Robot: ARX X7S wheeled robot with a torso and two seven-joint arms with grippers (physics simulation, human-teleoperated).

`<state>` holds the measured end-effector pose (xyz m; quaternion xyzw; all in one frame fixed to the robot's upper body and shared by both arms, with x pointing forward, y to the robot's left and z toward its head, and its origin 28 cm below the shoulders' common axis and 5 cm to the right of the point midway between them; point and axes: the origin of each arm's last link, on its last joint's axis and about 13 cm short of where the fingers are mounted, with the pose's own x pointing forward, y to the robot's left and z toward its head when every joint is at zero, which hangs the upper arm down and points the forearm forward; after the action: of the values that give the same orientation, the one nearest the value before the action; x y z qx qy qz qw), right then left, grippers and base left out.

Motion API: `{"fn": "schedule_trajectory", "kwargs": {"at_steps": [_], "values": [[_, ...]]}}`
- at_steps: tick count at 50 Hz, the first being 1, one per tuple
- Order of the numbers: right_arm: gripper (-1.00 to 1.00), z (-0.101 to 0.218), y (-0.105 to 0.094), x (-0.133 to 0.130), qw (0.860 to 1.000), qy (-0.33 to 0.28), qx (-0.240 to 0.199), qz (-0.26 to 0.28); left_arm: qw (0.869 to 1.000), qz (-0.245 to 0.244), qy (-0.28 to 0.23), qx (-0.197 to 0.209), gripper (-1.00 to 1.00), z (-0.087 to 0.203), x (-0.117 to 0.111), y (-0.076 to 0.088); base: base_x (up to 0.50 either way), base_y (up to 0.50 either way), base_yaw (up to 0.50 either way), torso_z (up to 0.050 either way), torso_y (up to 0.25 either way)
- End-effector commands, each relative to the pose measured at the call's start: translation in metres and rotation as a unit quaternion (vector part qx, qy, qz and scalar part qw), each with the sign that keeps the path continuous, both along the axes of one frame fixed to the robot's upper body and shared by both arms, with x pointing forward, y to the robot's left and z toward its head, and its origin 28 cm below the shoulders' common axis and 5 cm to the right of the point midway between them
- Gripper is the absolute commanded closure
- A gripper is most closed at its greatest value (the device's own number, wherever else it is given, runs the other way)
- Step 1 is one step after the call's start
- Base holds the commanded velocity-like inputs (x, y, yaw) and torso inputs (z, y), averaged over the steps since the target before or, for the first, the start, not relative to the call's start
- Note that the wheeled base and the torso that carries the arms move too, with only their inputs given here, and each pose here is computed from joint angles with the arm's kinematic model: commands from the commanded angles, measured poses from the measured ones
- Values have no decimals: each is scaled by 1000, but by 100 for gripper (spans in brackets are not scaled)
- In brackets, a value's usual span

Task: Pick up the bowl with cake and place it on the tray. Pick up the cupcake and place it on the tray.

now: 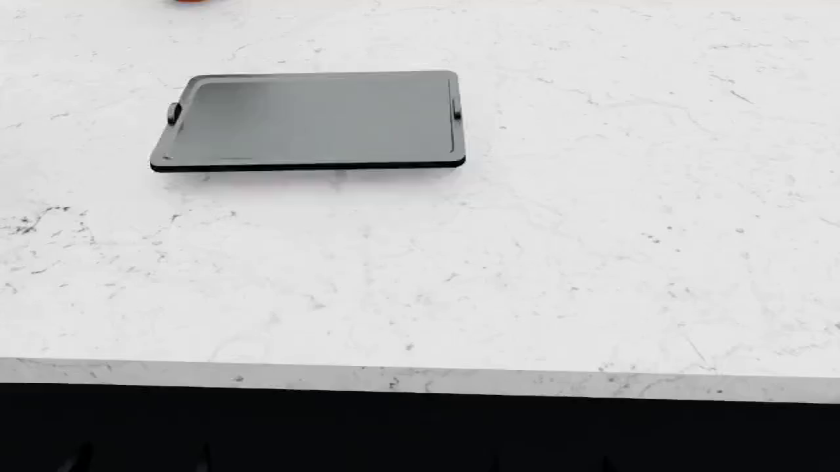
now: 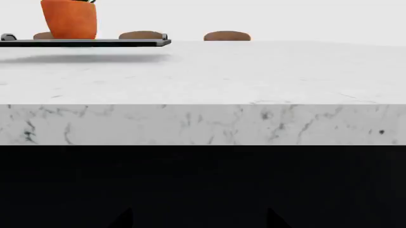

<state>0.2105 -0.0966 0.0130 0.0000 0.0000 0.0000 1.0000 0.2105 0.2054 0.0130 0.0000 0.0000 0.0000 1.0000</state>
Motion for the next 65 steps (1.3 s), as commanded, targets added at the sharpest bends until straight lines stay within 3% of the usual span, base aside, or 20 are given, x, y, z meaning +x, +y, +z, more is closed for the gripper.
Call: {"fn": "schedule_trajectory", "kwargs": {"at_steps": [1, 3, 4, 14, 27, 35, 37, 38, 46, 47, 57, 59, 62, 65], "values": [[-100, 0, 0, 0, 1000, 0, 0, 6, 1000, 0, 0, 0, -100, 1, 0, 0, 0, 0, 0, 0, 0], [-100, 3, 2, -1, 1000, -1, 1, 2, 1000, -4, 0, 3, -100, 2, -2, -1, 0, 0, 0, 0, 0], [-100, 2, 2, 0, 1000, 5, 3, 3, 999, 9, -2, 32, -100, 1, -1, -1, 0, 0, 0, 0, 0], [-100, 8, 1, -4, 1000, -5, 4, -6, 999, 5, -8, 34, -100, 7, -2, -1, 0, 0, 0, 0, 0], [-100, 55, -2, -4, 997, -68, -10, -30, 998, -3, -46, 31, -100, 56, -1, 7, 0, 0, 0, 0, 0], [-100, 81, 0, 1, 996, -90, -8, -7, 997, 15, -57, 56, -100, 79, 6, 12, 0, 0, 0, 0, 0], [-100, 85, 1, 1, 996, -94, -6, -3, 997, 17, -62, 52, -100, 84, 5, 13, 0, 0, 0, 0, 0], [-100, 92, 0, 0, 995, -103, -3, 4, 996, 19, -83, 27, -100, 94, 3, 16, 0, 0, 0, 0, 0], [-100, 116, -2, -3, 992, -125, -16, 13, 994, 23, -100, 43, -100, 119, -4, 19, 0, 0, 0, 0, 0], [-100, 119, -2, -4, 991, -131, -15, 17, 992, 43, -94, 69, -100, 120, -3, 20, 0, 0, 0, 0, 0], [-100, 131, -3, -6, 989, -144, -9, 20, 992, 39, -101, 66, -100, 121, -5, 19, 0, 0, 0, 0, 0], [-100, 129, -2, -5, 989, -143, -7, 20, 988, 62, -116, 81, -100, 121, -4, 20, 0, 0, 0, 0, 0], [-100, 127, -2, -5, 990, -143, -5, 21, 990, 37, -128, 57, -100, 121, -6, 22, 0, 0, 0, 0, 0], [-100, 126, -1, -5, 990, -142, -6, 23, 986, 54, -127, 95, -100, 119, -5, 20, 0, 0, 0, 43, 126]]}}
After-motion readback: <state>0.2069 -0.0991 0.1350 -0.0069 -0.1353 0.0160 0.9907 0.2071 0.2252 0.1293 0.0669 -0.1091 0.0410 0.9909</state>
